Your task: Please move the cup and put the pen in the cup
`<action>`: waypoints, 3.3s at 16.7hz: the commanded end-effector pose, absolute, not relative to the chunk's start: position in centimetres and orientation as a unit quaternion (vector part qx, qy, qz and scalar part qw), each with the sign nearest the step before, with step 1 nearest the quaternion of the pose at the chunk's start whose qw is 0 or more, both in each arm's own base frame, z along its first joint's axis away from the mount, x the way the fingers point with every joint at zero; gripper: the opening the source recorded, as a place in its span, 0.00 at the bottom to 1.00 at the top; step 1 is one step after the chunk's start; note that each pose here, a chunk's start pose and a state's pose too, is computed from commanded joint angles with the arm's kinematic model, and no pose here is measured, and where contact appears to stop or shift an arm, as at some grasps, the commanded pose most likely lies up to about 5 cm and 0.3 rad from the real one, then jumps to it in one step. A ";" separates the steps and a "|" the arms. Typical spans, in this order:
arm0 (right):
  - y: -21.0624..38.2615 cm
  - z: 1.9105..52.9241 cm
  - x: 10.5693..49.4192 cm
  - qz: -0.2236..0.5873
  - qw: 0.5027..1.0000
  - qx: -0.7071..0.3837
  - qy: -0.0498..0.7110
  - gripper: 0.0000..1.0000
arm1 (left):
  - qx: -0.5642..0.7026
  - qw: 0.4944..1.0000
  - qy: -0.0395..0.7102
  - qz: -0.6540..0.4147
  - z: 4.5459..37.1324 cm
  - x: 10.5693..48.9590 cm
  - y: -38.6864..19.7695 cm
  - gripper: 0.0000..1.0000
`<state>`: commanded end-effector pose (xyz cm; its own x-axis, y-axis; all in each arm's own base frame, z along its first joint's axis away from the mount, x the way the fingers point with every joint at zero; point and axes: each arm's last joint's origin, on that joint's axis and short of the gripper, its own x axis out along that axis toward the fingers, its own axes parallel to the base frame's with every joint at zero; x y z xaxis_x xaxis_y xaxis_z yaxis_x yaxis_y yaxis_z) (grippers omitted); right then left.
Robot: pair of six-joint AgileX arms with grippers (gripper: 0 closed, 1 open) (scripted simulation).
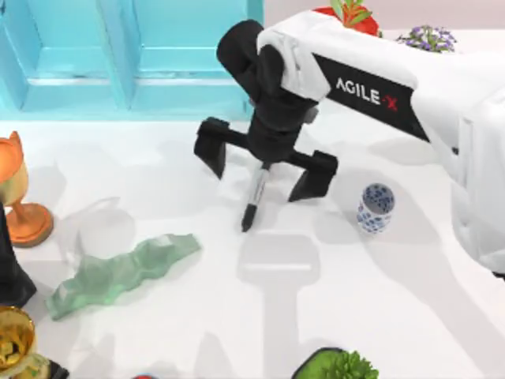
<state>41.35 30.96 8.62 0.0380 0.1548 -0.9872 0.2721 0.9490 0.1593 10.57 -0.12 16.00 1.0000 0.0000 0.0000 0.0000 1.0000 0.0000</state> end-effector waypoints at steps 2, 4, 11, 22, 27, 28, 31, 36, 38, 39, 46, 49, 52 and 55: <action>31.0 8.5 41.3 -0.042 0.704 0.154 0.692 1.00 | 0.000 1.000 0.000 0.000 16.0 10.6 -0.1 1.00; 31.0 8.5 41.3 -0.042 0.704 0.154 0.692 1.00 | 0.000 1.000 0.000 0.000 16.0 10.6 -0.1 1.00; 31.0 8.5 41.3 -0.042 0.704 0.154 0.692 0.47 | 0.000 1.000 0.000 0.000 16.0 10.6 -0.1 1.00; 31.0 8.5 41.3 -0.042 0.704 0.154 0.692 0.00 | 0.000 1.000 0.000 0.000 16.0 10.6 -0.1 1.00; 29.9 11.8 40.9 -0.046 0.717 0.136 0.682 0.00 | 0.000 1.000 0.000 0.000 16.0 10.6 -0.1 1.00; 30.0 12.1 40.6 -0.047 0.716 0.135 0.683 0.00 | 0.000 1.000 0.000 0.000 16.0 10.6 -0.1 1.00; 30.2 14.7 38.4 -0.050 0.715 0.136 0.684 0.00 | 0.000 1.000 0.000 0.000 16.0 10.6 -0.1 1.00; 30.1 20.9 32.6 -0.044 0.719 0.139 0.679 0.00 | 0.000 1.000 0.000 0.000 16.0 10.6 -0.1 1.00; 30.0 21.6 31.2 -0.046 0.718 0.136 0.682 0.00 | 0.000 1.000 0.000 0.000 16.0 10.6 -0.1 1.00; 30.0 21.7 31.0 -0.046 0.717 0.136 0.682 0.00 | 0.000 1.000 0.000 0.000 16.0 10.6 -0.1 1.00; 30.0 21.6 31.0 -0.030 0.740 0.123 0.660 0.00 | 0.000 1.000 0.000 0.000 16.0 10.6 -0.1 1.00; 30.1 20.9 30.5 0.002 0.789 0.088 0.608 0.00 | 0.000 1.000 0.000 0.000 16.0 10.6 -0.1 1.00; 30.0 19.6 29.7 0.034 0.846 0.038 0.531 0.00 | 0.000 1.000 0.000 0.000 16.0 10.6 -0.1 1.00; 29.3 17.6 28.3 0.051 0.895 -0.024 0.443 0.00 | 0.000 1.000 0.000 0.000 16.0 10.6 -0.1 1.00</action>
